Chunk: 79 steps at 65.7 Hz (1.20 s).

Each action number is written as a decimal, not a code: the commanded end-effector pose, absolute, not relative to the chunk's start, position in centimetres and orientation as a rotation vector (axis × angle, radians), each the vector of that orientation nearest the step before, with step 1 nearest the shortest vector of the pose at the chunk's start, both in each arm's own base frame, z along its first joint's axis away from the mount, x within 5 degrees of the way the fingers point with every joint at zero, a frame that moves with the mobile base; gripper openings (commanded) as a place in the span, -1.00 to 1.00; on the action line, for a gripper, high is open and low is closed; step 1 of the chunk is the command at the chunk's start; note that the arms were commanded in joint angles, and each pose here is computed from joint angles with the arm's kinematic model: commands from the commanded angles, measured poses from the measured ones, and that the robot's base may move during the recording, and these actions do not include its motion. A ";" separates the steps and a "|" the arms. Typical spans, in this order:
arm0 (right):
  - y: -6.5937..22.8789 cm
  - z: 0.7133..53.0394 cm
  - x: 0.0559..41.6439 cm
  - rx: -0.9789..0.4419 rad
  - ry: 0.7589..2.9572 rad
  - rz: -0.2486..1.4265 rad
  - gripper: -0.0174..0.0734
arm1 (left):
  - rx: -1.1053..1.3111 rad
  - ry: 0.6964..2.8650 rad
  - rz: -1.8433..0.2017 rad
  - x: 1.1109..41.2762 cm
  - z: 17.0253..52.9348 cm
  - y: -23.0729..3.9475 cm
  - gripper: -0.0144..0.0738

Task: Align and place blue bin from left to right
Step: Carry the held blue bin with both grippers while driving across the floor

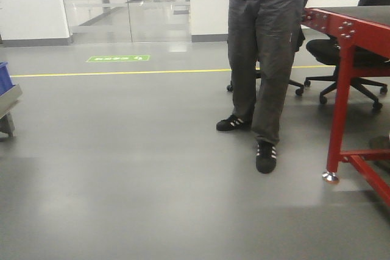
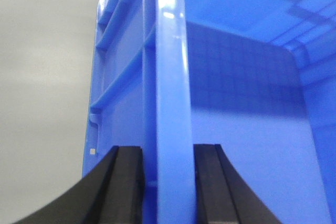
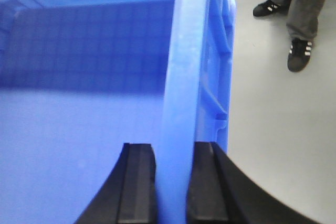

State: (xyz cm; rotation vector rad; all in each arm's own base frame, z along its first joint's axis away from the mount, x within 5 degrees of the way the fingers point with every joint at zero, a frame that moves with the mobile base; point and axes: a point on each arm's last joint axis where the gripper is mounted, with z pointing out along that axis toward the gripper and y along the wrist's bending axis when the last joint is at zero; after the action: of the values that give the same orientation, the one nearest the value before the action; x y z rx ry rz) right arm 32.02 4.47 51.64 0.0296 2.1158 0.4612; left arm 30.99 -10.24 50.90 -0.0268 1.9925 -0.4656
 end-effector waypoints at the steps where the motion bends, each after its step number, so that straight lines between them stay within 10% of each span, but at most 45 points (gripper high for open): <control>1: 4.3 53.2 31.5 0.012 2.008 0.449 -0.77 | -0.023 1.716 -0.549 29.8 54.6 -10.1 -0.93; 79: 4.3 53.2 31.5 0.012 2.005 0.449 -0.77 | -0.023 1.714 -0.549 29.8 54.6 -10.1 -0.93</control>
State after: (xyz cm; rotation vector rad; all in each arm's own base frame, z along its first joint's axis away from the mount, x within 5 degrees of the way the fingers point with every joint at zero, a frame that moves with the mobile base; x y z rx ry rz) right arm 32.03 4.46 51.69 0.0320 2.1111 0.4623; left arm 31.00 -10.22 50.90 -0.0265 1.9922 -0.4629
